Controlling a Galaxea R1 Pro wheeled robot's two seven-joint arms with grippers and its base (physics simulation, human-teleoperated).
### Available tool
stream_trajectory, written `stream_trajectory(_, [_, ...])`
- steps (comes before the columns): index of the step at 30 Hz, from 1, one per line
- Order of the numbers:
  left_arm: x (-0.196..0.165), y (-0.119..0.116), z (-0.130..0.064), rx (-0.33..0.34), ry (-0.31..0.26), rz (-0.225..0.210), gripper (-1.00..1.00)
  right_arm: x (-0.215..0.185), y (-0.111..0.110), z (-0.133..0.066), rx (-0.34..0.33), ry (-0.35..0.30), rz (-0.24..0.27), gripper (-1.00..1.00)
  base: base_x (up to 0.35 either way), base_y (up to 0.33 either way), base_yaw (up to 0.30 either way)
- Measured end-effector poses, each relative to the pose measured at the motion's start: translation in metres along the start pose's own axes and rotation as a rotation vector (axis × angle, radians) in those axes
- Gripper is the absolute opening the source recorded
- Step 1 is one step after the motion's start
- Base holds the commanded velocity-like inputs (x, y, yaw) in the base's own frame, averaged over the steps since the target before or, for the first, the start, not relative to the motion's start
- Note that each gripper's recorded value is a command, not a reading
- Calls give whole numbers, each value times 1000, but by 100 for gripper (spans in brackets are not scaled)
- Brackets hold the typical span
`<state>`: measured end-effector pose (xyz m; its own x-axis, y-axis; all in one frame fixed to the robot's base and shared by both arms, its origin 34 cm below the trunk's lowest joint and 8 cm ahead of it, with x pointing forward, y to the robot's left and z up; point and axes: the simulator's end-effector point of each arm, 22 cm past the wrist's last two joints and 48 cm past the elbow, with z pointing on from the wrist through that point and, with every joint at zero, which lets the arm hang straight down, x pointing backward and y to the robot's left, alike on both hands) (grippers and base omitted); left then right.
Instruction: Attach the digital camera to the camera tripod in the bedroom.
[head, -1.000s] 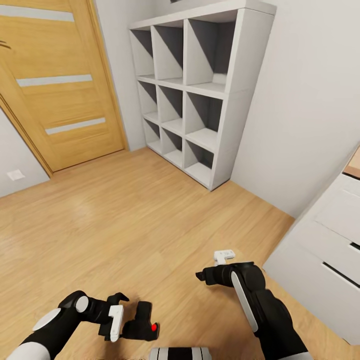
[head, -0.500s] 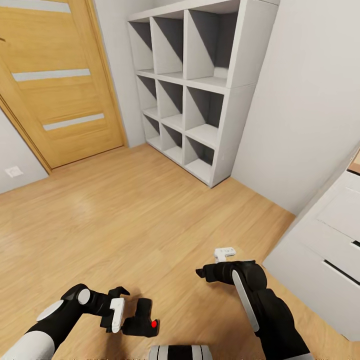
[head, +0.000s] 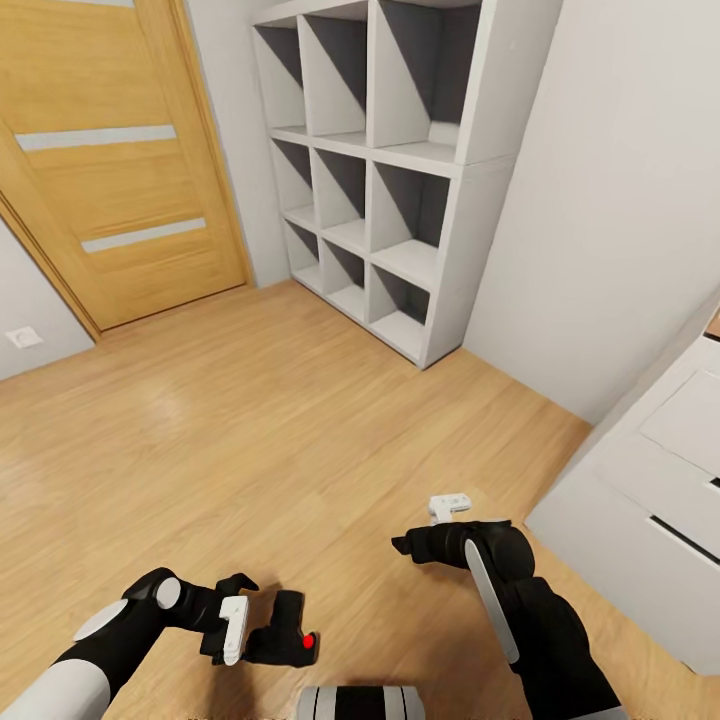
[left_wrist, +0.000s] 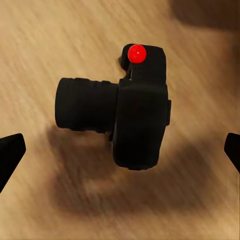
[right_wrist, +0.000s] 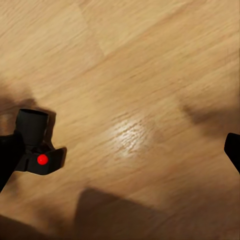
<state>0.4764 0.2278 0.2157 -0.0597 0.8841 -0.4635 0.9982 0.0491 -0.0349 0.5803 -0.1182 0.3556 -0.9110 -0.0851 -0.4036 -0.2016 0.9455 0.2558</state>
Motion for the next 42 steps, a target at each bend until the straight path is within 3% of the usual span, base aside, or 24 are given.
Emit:
stream_trajectory(35, [18,0,18,20,18,-40,100,18,-6,19,-3,46,18,100,0,0,0])
stream_trajectory(42, [21,1,21,21,20,-45,100,-1,-4,7,-3,-12,8,100,0,0,0])
